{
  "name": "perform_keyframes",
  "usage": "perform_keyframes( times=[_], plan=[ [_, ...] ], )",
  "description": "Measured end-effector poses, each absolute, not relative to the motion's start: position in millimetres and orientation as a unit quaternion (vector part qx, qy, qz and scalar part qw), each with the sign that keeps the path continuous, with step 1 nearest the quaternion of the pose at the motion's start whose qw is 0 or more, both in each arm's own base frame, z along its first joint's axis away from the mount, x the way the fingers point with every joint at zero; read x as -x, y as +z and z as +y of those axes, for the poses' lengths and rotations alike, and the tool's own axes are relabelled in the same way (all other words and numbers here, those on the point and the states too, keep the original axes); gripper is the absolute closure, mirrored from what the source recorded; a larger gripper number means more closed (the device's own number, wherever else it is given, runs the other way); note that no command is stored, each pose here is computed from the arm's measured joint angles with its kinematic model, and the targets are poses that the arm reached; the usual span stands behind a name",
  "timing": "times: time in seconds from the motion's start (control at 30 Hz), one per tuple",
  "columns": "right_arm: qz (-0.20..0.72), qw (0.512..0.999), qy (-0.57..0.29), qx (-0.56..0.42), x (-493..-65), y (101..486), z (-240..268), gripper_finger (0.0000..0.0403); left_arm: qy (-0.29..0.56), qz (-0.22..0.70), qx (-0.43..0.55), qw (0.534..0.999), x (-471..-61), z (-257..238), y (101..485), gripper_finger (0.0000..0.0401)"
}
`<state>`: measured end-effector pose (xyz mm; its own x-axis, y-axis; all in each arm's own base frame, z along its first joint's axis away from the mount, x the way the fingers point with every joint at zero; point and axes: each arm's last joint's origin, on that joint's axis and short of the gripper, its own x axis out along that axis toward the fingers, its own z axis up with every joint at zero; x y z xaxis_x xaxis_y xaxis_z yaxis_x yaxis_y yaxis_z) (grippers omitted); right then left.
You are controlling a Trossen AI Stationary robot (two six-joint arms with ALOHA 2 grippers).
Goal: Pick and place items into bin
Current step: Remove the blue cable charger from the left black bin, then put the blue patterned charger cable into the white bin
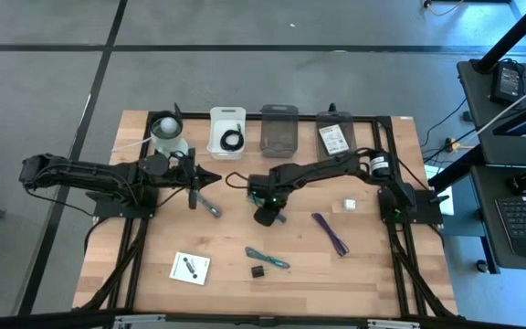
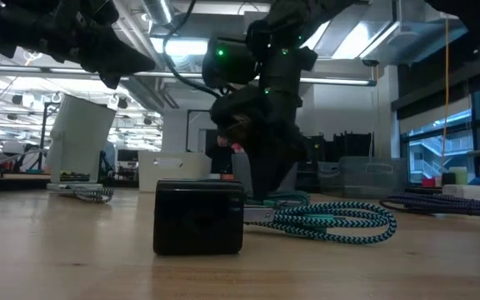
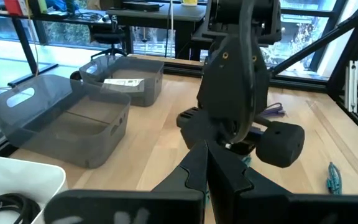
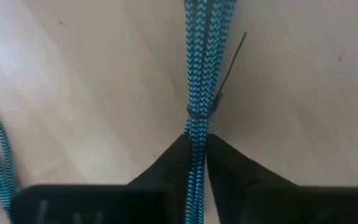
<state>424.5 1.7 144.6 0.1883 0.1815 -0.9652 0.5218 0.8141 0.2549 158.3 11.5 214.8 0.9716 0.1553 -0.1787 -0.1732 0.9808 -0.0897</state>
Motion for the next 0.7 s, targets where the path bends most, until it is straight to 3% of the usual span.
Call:
perform_keyframes(
  times=[0.43,0.7],
  plan=[
    [0.565,0.797,-0.076,-0.202,-413,226,0,0.0225,0.104,0.073,0.088,0.988,-158,13,216,0.0399],
    [0.456,0.872,-0.100,-0.147,-336,281,-5,0.0221,0.110,0.044,0.095,0.988,-160,12,225,0.0399]
  ],
)
